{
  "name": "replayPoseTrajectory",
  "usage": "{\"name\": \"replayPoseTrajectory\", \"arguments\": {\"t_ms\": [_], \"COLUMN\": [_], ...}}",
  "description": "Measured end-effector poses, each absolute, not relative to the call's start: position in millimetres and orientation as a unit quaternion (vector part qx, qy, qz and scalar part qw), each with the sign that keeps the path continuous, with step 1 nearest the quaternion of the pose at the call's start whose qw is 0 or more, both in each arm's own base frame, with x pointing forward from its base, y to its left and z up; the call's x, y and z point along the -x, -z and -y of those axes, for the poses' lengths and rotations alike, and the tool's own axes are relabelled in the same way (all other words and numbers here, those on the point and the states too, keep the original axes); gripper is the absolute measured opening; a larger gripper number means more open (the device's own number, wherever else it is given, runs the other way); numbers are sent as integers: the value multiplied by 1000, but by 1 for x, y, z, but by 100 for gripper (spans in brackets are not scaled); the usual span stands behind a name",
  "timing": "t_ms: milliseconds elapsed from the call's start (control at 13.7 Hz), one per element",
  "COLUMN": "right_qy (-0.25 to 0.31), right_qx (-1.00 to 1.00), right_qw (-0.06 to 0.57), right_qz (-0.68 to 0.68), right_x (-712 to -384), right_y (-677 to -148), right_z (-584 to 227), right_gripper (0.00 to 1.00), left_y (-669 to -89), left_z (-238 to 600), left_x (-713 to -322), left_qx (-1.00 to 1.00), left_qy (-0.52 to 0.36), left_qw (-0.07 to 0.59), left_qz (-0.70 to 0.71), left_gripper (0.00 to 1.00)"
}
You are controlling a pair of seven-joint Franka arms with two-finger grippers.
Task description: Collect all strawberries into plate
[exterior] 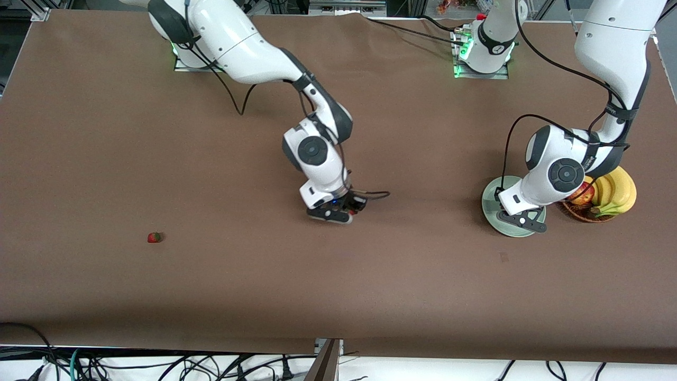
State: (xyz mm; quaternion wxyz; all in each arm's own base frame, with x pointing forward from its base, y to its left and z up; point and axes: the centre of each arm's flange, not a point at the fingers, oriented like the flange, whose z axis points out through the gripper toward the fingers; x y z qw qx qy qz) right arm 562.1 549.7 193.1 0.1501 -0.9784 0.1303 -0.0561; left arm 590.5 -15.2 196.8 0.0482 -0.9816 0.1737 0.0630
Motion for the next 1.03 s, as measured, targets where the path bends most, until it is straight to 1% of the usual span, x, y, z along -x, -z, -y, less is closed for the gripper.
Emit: {"name": "replayPoseTrajectory", "arguments": {"t_ms": [73, 220, 293, 366, 439, 586, 659, 732, 806, 879, 1025], "right_qy": [61, 65, 65, 65, 65, 68, 71, 77, 82, 88, 96], "right_qx": [976, 974, 974, 974, 973, 971, 971, 970, 970, 971, 976], "right_qw": [161, 174, 176, 177, 180, 186, 187, 188, 184, 170, 142], "right_qz": [-131, -128, -125, -125, -128, -131, -132, -134, -138, -141, -132], "right_x": [-550, -529, -522, -518, -514, -511, -514, -520, -530, -545, -584], "right_y": [-192, -182, -178, -176, -174, -175, -178, -182, -188, -196, -222], "right_z": [-567, -593, -599, -604, -607, -611, -611, -608, -602, -590, -553], "right_gripper": [33, 33, 33, 33, 37, 57, 68, 80, 89, 99, 100], "left_y": [-197, -198, -200, -205, -213, -237, -249, -259, -267, -273, -285], "left_z": [15, 15, 15, 17, 20, 37, 45, 52, 57, 60, 61], "left_x": [-591, -591, -592, -593, -595, -597, -598, -598, -598, -598, -601], "left_qx": [982, 982, 982, 981, 981, 978, 978, 979, 981, 982, 982], "left_qy": [-62, -61, -60, -61, -65, -77, -78, -75, -71, -69, -73], "left_qw": [48, 48, 48, 49, 51, 54, 52, 44, 36, 31, 29], "left_qz": [-174, -174, -175, -175, -177, -186, -186, -182, -177, -174, -170], "left_gripper": [60, 80, 91, 100, 100, 100, 100, 100, 100, 100, 100]}}
